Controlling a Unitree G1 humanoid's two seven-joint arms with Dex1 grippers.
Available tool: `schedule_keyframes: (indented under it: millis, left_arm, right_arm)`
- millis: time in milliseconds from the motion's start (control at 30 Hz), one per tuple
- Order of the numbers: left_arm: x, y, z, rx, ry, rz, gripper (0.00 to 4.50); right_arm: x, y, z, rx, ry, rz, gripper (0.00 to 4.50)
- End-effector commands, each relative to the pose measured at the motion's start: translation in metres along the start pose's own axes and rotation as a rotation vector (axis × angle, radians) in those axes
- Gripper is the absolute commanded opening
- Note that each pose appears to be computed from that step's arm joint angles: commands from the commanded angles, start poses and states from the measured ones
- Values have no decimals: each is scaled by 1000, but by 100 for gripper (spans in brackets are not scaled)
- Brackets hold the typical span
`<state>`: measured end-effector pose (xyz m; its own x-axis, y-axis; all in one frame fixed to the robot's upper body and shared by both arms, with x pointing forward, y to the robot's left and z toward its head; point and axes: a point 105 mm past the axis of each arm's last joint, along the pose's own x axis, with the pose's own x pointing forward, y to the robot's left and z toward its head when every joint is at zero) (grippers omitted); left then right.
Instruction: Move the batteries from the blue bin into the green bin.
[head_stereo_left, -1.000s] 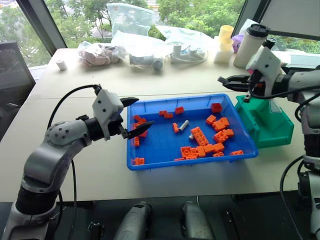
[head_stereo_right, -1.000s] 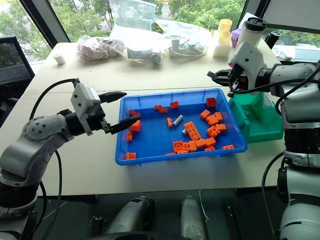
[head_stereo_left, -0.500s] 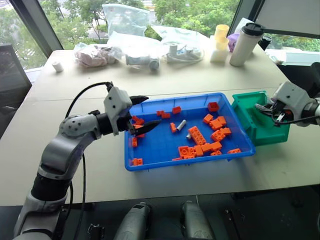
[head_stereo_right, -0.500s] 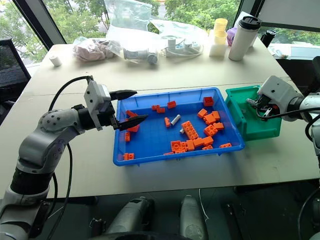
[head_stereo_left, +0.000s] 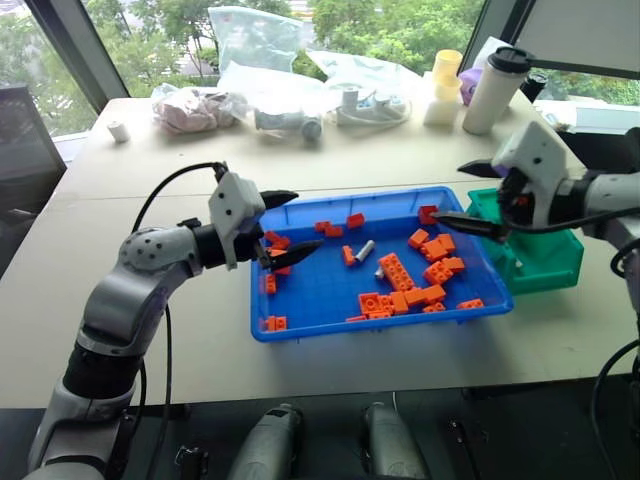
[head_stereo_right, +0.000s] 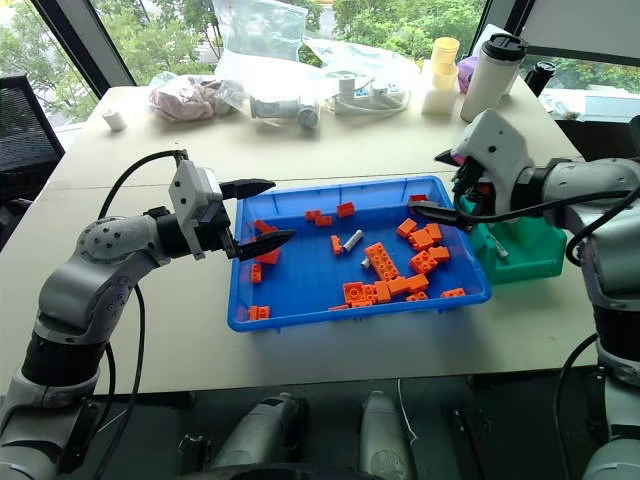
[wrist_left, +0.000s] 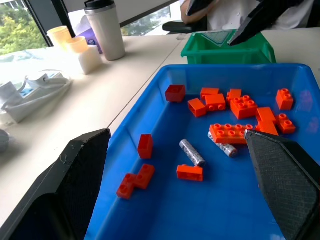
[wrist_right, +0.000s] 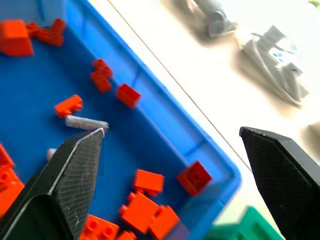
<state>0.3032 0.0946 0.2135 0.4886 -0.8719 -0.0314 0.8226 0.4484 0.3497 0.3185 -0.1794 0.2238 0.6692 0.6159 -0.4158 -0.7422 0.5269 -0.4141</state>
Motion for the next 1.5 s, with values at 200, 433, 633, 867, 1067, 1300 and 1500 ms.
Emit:
schedule_keyframes:
  millis: [200,433,633,867,1067,1300,1500]
  left_arm:
    - [-5,-1,10,44,-8,7,450]
    - [-7,-2,9,45,2,16,450]
    - [-8,-1,9,48,9,22,450]
    - [-8,-1,8,60,15,25,450]
    - [-8,-1,8,62,15,30,450]
    - [-5,-1,8,62,6,31,450]
    - [-5,-1,9,60,4,37,450]
  right_arm:
    - [33,31,-35,127,172,15,448]
    - [43,45,-55,231,266,41,448]
    - [53,48,-64,286,284,37,448]
    - [52,45,-57,264,267,44,174]
    - [41,16,-34,255,197,-52,111]
    - [51,-21,-43,229,221,-204,111]
    - [60,-36,-53,223,235,-254,161]
